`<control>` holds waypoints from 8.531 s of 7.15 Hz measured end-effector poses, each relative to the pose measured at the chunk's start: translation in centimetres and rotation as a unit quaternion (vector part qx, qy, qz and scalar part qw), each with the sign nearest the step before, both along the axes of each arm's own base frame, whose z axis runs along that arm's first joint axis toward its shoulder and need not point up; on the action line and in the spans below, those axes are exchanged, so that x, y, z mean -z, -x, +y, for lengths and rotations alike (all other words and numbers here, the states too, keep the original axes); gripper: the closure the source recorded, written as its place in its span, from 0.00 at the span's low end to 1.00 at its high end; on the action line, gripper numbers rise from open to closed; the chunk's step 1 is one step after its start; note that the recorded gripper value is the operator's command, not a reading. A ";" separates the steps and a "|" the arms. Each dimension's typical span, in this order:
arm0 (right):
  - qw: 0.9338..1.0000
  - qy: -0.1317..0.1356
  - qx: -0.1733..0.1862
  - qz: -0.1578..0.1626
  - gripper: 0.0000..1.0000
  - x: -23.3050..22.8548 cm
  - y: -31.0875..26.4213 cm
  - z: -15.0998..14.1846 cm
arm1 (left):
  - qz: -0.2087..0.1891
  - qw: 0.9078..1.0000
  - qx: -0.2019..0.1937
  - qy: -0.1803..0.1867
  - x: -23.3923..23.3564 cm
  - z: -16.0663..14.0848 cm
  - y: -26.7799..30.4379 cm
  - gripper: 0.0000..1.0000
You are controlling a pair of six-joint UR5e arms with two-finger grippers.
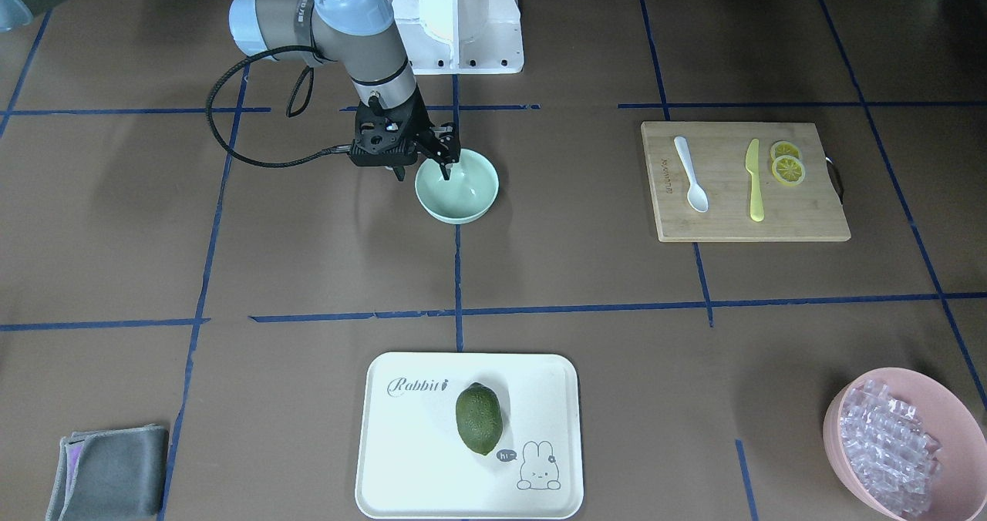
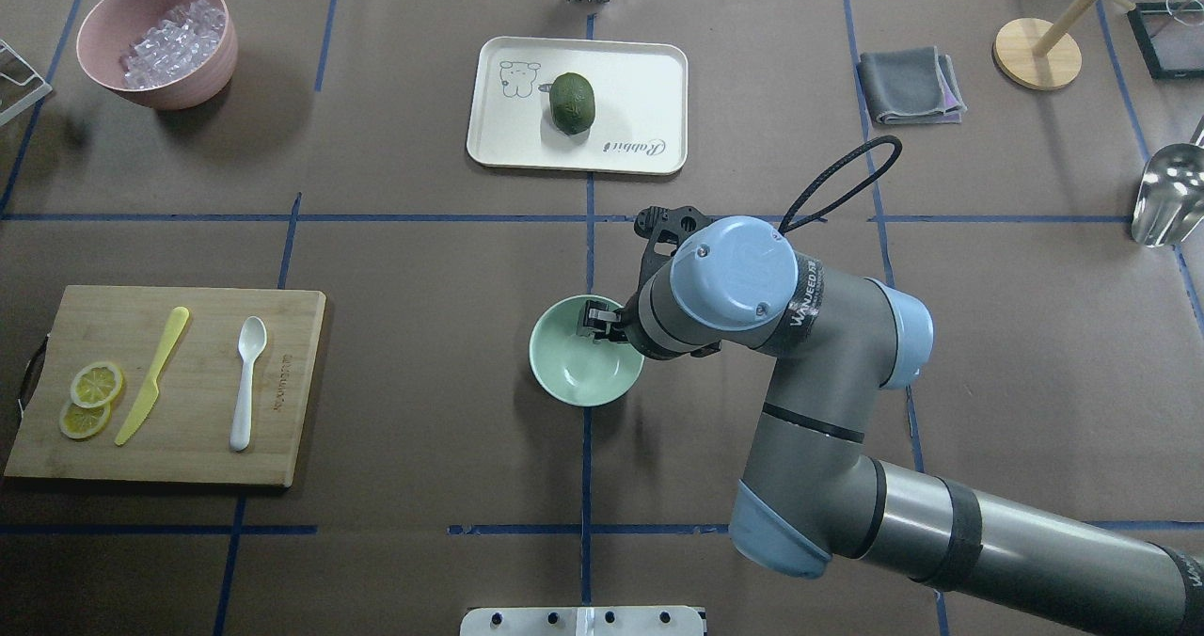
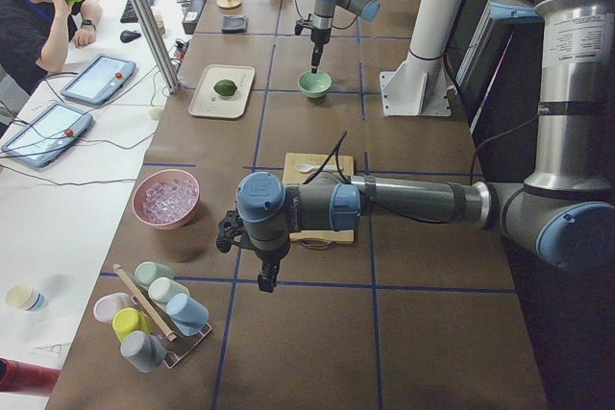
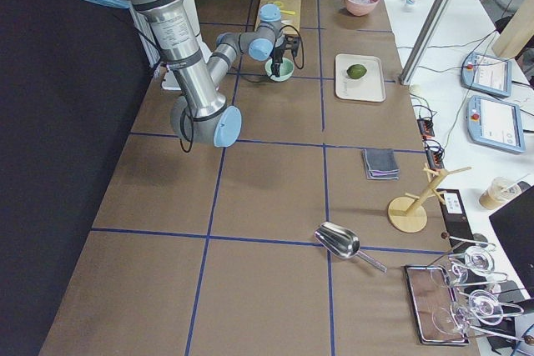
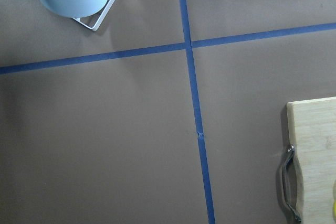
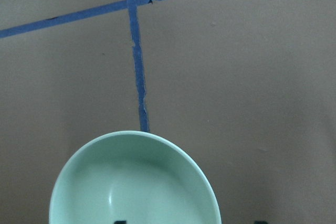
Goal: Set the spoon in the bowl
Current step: 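Release the bowl and lift the right gripper while the left arm reaches out, then lower the left gripper over the white spoon and close on its handle, then lift the white spoon with the left gripper and carry it over the bowl, then lower the spoon into the bowl and open the left gripper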
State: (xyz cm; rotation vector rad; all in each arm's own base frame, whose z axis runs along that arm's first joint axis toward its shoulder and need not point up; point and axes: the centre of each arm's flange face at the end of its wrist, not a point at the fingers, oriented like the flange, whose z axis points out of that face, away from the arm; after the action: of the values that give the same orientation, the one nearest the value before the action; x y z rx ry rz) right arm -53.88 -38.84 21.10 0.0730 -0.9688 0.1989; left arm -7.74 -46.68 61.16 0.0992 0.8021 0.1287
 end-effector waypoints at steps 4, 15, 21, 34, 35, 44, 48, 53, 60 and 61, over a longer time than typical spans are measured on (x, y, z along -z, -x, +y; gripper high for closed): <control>0.998 -0.023 0.003 0.062 0.00 0.1 -5.9 -3.2 | 0.022 0.998 0.050 0.009 13.2 0.7 -8.0 0.00; 0.984 -0.096 0.116 0.092 0.00 -14.5 -33.1 -12.6 | 0.006 0.984 0.165 0.060 17.8 10.0 -41.8 0.00; 0.984 -0.093 0.116 0.093 0.00 -15.1 -33.3 -12.5 | 0.009 0.986 0.153 0.062 15.5 9.7 -44.8 0.02; 0.985 -0.091 0.115 0.094 0.00 -15.2 -33.3 -12.5 | 0.007 0.987 0.141 0.076 14.9 10.0 -45.0 0.94; 0.985 -0.092 0.115 0.094 0.00 -15.1 -33.3 -12.5 | 0.008 0.987 0.141 0.076 15.0 10.1 -45.0 0.99; 0.986 -0.079 0.105 0.099 0.00 -16.5 -34.8 -12.4 | 0.040 0.984 0.120 0.124 41.6 7.3 -50.4 1.00; 0.987 -0.074 0.103 0.101 0.00 -17.0 -35.0 -12.3 | 0.099 0.976 0.111 0.158 49.6 5.9 -65.1 1.00; 0.987 -0.074 0.102 0.101 0.00 -16.9 -35.0 -12.3 | 0.090 0.975 0.111 0.167 47.8 6.3 -65.6 0.90; 0.987 -0.074 0.100 0.102 0.00 -17.1 -35.3 -12.5 | 0.078 0.979 0.098 0.159 47.4 8.7 -63.2 0.00; 0.987 -0.073 0.104 0.100 0.00 -17.7 -36.2 -12.6 | 0.062 0.985 0.086 0.137 46.9 9.0 -59.8 0.00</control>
State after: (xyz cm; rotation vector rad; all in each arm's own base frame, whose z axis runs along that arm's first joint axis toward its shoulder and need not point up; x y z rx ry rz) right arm -17.71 -51.42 38.85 0.1230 -0.7840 -0.0711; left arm 52.10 -37.63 14.29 -0.0852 0.9240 -0.1534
